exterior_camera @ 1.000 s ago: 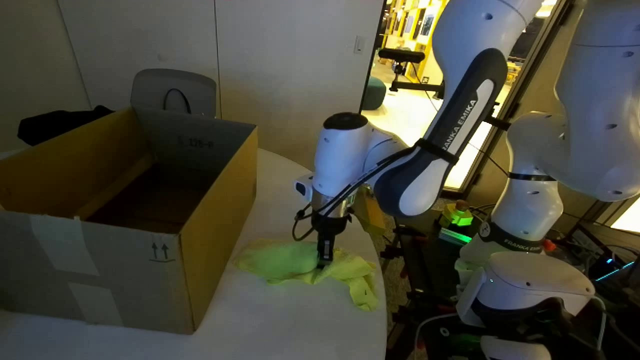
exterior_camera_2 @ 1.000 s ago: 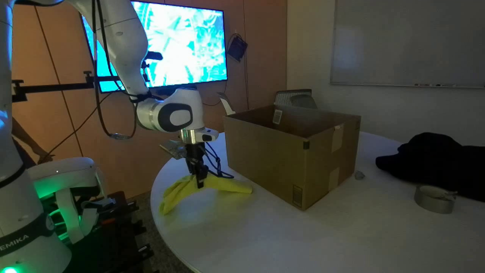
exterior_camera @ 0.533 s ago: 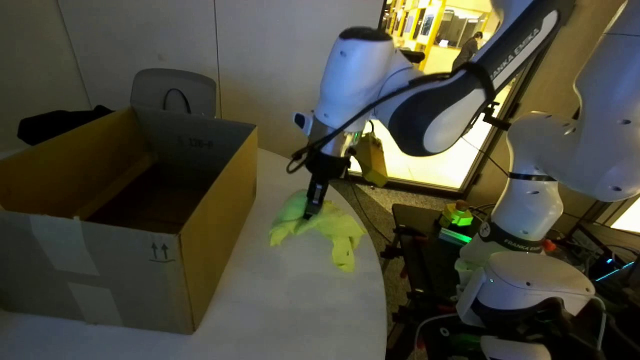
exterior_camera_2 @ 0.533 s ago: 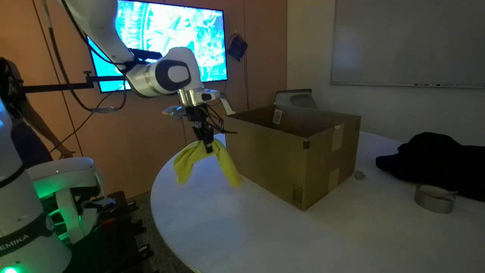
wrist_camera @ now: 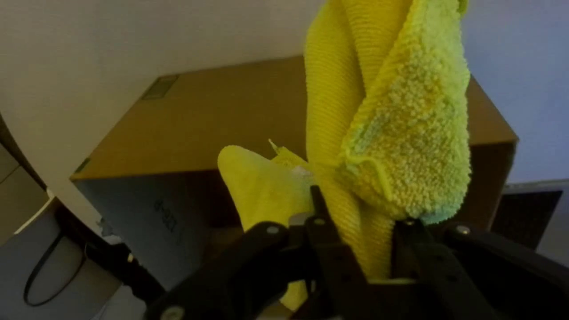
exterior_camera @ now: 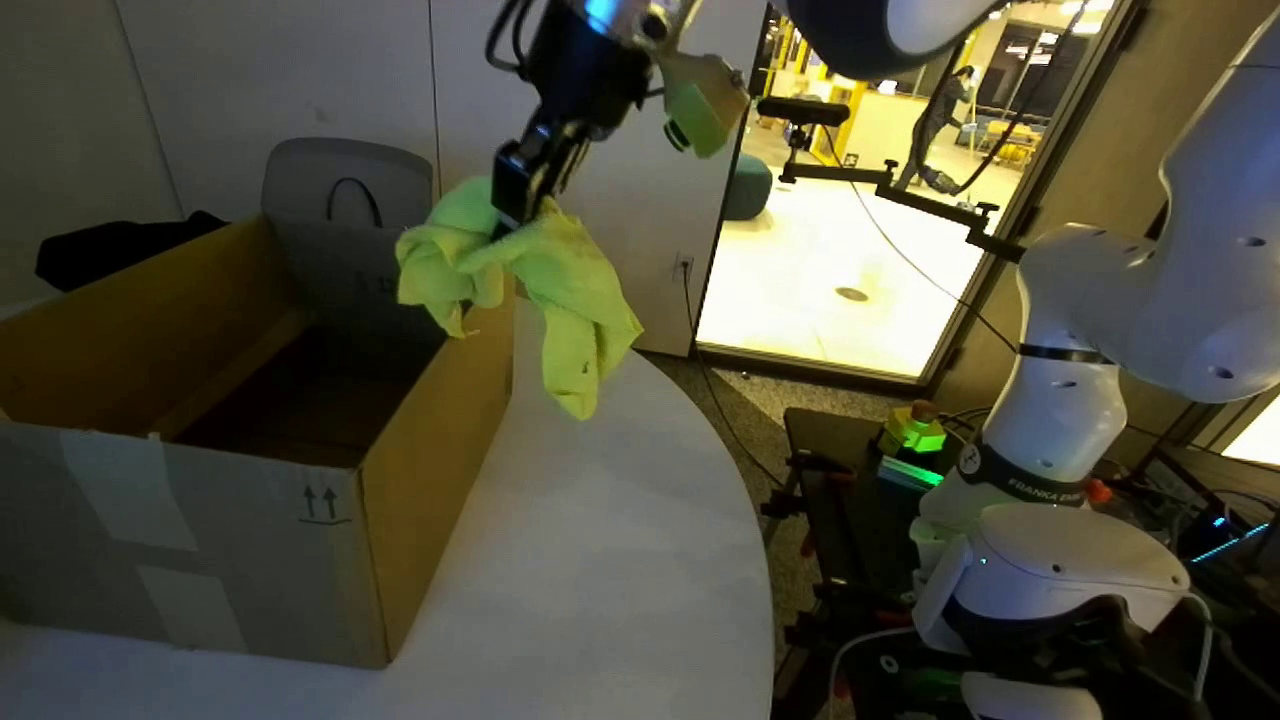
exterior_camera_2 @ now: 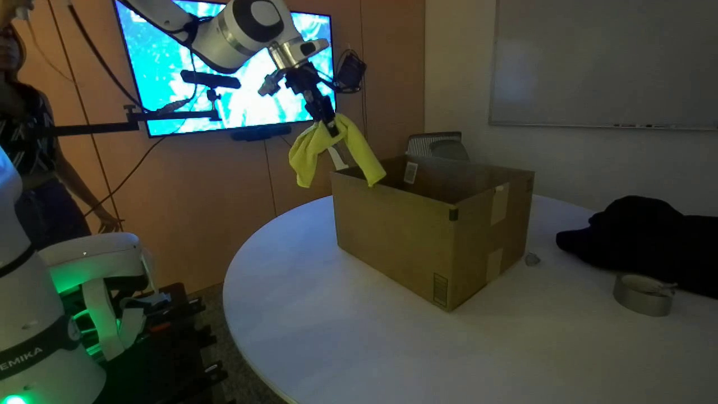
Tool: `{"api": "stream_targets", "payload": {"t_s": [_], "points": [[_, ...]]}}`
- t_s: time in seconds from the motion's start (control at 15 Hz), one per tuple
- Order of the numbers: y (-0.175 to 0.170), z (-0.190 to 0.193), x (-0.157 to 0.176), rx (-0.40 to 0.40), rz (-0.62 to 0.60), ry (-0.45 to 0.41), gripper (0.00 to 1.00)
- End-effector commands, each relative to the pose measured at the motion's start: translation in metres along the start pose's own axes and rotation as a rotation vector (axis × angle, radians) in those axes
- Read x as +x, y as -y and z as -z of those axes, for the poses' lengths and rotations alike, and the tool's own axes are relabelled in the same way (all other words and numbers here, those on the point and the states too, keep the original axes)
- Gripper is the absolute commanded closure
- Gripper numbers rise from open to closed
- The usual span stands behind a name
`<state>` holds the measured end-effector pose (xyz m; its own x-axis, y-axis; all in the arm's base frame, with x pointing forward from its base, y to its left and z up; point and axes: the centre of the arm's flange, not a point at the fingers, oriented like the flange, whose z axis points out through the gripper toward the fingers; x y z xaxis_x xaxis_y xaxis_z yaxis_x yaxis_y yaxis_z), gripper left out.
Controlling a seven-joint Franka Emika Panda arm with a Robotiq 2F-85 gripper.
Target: Put the black marker in the yellow fabric, wrap it and put it in the box
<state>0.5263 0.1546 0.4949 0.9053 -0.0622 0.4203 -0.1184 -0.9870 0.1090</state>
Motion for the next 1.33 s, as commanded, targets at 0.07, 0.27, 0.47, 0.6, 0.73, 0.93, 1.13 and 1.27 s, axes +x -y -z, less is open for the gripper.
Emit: {"api": "stream_targets", "payload": {"t_s": [0.07, 0.27, 0.47, 0.6, 0.73, 0.93, 1.13, 1.27], "points": [[0.032, 0.010, 0.098, 0.012, -0.137, -0.083, 0.94], [0.041, -0.011, 0.141, 0.024, -0.230, -0.107, 0.94], [0.049, -0.047, 0.173, -0.016, -0.294, -0.119, 0.94], [0.053, -0.076, 0.190, -0.046, -0.314, -0.101, 0.93], [0.056, -0.104, 0.198, -0.083, -0.323, -0.063, 0.51], [0.053, -0.126, 0.201, -0.126, -0.326, -0.005, 0.37], [0.048, -0.110, 0.194, -0.157, -0.323, -0.018, 0.12], [0.047, -0.081, 0.181, -0.148, -0.309, -0.041, 0.01]]}}
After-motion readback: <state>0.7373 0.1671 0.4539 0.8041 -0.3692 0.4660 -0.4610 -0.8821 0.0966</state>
